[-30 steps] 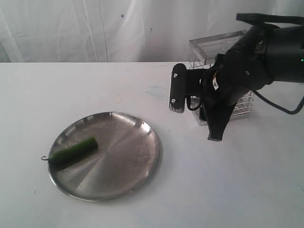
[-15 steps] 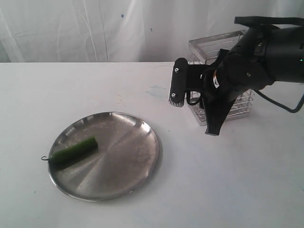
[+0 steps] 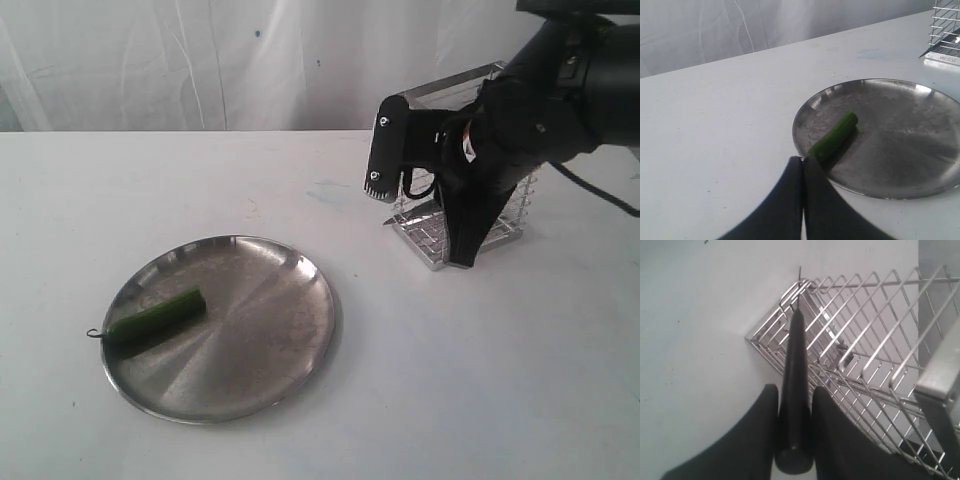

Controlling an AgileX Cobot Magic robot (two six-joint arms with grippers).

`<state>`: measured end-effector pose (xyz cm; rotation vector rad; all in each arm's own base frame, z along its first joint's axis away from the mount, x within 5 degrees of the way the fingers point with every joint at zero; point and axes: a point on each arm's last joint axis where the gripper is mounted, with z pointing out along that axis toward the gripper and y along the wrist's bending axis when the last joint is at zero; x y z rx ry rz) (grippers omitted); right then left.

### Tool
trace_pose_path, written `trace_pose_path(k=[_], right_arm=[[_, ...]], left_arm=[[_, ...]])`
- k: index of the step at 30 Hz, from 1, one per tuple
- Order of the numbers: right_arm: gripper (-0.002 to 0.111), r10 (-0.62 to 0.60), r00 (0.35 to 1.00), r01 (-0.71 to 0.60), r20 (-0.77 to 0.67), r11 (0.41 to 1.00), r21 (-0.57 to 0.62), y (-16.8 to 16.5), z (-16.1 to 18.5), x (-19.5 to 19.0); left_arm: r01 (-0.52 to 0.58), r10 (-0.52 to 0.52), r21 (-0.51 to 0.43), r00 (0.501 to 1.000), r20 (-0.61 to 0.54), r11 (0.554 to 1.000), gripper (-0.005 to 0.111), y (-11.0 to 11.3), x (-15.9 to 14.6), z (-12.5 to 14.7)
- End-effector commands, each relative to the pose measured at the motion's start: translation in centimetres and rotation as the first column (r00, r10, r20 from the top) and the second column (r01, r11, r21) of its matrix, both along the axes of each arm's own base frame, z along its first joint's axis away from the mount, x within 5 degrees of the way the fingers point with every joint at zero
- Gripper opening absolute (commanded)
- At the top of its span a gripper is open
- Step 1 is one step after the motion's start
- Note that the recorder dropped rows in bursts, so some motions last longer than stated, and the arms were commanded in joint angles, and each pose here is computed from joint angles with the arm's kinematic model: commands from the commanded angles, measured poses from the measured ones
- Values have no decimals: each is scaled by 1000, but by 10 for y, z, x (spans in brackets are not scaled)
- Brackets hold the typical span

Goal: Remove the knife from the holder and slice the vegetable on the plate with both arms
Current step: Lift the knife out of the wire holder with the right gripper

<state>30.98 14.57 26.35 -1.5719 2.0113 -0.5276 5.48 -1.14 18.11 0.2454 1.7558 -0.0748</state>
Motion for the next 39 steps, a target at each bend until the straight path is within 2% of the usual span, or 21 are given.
trace_pose_path(k=[1, 8, 12, 15, 24, 32, 39], right_arm=[[3, -36, 999, 35, 37, 999, 22, -7, 23, -2], [3, -115, 992, 111, 47, 991, 78, -9, 42, -2], [3, -185, 982, 177, 29, 969, 175, -10, 59, -10], [3, -222, 974, 224, -33, 948, 228, -14, 73, -24], [3, -251, 965, 262, -81, 884, 387, -26, 111, -65], [3, -174, 974, 223, -141, 815, 534, -17, 129, -95], [3, -32, 992, 112, -125, 695, 710, 8, 125, -124]], left_arm=[[-3, 3, -3, 1000, -3, 1000, 0, 0, 0, -1], [-3, 3, -3, 1000, -3, 1000, 0, 0, 0, -1], [-3, 3, -3, 1000, -3, 1000, 0, 0, 0, -1], [-3, 3, -3, 1000, -3, 1000, 0, 0, 0, -1], [-3, 3, -3, 1000, -3, 1000, 0, 0, 0, -1], [-3, 3, -3, 1000, -3, 1000, 0, 0, 0, -1], [-3, 3, -3, 1000, -3, 1000, 0, 0, 0, -1]])
